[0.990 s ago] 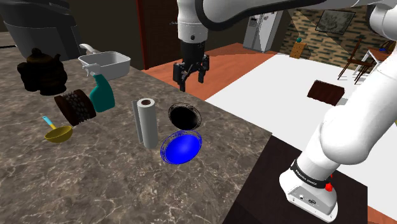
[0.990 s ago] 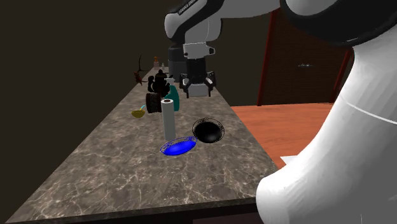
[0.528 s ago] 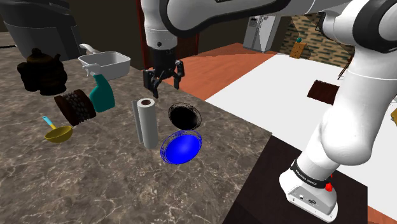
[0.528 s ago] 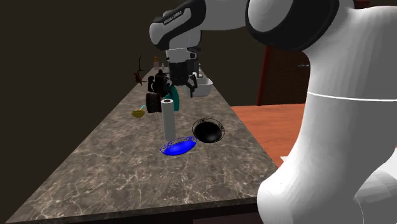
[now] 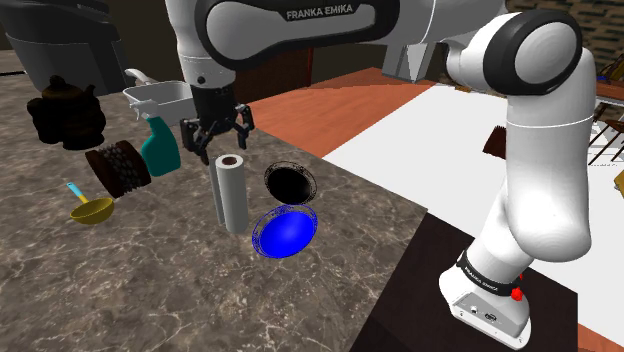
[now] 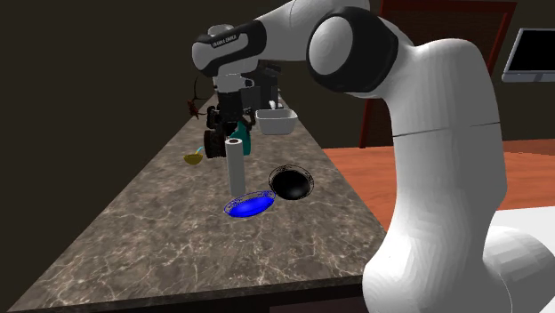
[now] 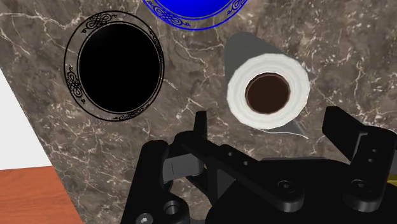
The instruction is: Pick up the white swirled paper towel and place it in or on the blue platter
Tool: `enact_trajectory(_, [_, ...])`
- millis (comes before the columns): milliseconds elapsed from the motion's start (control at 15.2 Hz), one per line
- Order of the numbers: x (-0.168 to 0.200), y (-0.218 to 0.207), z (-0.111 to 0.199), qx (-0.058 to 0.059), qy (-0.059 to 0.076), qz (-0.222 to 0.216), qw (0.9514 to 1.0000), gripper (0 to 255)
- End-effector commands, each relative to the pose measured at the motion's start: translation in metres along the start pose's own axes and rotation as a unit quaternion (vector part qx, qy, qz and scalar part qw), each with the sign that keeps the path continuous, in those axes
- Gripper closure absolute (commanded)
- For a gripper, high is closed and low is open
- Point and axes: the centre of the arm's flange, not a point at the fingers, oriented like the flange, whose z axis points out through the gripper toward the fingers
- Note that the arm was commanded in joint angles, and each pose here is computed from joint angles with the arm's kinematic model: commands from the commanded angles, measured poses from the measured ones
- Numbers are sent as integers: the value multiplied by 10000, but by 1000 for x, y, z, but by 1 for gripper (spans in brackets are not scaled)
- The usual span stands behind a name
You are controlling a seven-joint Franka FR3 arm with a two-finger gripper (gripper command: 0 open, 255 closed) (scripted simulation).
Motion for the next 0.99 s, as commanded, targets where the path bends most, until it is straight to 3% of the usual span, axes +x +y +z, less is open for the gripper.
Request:
enact_trajectory(0, [3, -2, 10, 3, 3, 3, 10000, 0])
enact_trajectory(330, [3, -2, 34, 3, 3, 3, 10000, 0])
enact_trajectory(792, [3, -2, 34, 2, 3, 3, 10000, 0])
enact_trajectory(858, [3, -2, 34, 2, 3, 3, 10000, 255])
enact_trajectory(924, [3, -2, 34, 2, 3, 3, 10000, 255])
